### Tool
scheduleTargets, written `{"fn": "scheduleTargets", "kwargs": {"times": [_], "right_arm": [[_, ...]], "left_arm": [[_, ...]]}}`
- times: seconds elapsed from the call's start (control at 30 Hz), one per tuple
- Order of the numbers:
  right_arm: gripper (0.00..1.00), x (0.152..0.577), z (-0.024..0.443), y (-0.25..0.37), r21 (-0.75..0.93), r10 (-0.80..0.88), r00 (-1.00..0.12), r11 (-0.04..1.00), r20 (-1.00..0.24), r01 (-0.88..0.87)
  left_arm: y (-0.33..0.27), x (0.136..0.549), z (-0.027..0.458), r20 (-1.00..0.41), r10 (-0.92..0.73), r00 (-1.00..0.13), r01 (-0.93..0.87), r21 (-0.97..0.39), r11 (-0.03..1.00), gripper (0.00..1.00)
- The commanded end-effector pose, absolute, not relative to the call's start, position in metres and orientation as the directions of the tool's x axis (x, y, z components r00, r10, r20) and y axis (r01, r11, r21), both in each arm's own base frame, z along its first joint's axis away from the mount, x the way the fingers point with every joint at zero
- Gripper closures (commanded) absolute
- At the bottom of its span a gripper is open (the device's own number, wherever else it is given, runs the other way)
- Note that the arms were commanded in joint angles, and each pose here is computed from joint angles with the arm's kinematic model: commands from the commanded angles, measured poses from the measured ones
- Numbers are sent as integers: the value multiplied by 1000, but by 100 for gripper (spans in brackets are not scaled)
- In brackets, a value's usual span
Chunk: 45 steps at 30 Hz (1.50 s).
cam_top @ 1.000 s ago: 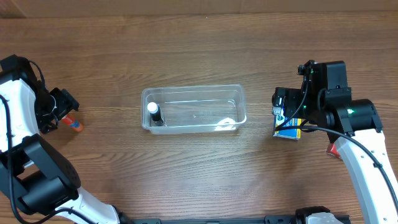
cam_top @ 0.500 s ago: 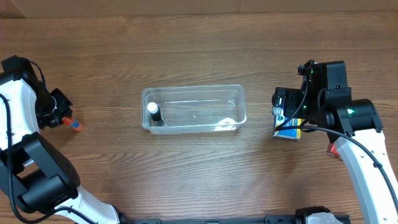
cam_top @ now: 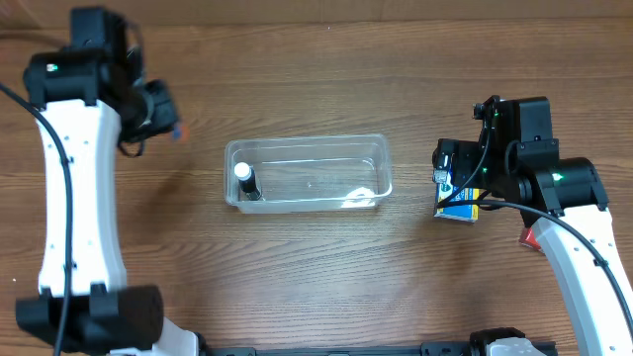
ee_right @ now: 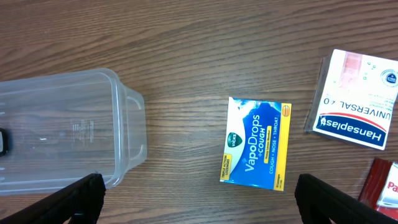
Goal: Pack container
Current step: 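Place the orange tube upright in the container beside the bottle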
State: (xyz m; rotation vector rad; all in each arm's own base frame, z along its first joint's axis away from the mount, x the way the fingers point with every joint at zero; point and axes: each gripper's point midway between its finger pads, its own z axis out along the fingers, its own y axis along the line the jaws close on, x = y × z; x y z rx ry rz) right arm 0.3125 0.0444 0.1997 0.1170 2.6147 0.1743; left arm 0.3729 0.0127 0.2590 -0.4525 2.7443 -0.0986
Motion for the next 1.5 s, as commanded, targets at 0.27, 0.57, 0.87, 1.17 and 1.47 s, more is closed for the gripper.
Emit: {"fn": "scheduleTargets", "kwargs": {"times": [0.27,0.57,0.87,1.17,1.47], "right_arm": [[0,317,213,45,158,122,-846,986,-520,45],[0,317,213,45,158,121,-846,986,-520,45],[0,317,213,45,158,121,-846,986,-520,45],[0,317,213,45,158,121,-846,986,-520,45],[0,317,213,45,158,121,-846,986,-520,45]], "left_arm": [[-57,381,220,-209,-201,-957,-191,-68,979,96],[-76,381,176,-74,-154,-985,-153,-23,988,96],[-77,377,138,1,-145,-989,-145,12,989,96],[-78,382,105,-11,-145,-989,-145,8,989,88],[-79,386,105,-26,-145,-989,-145,2,989,47]]}}
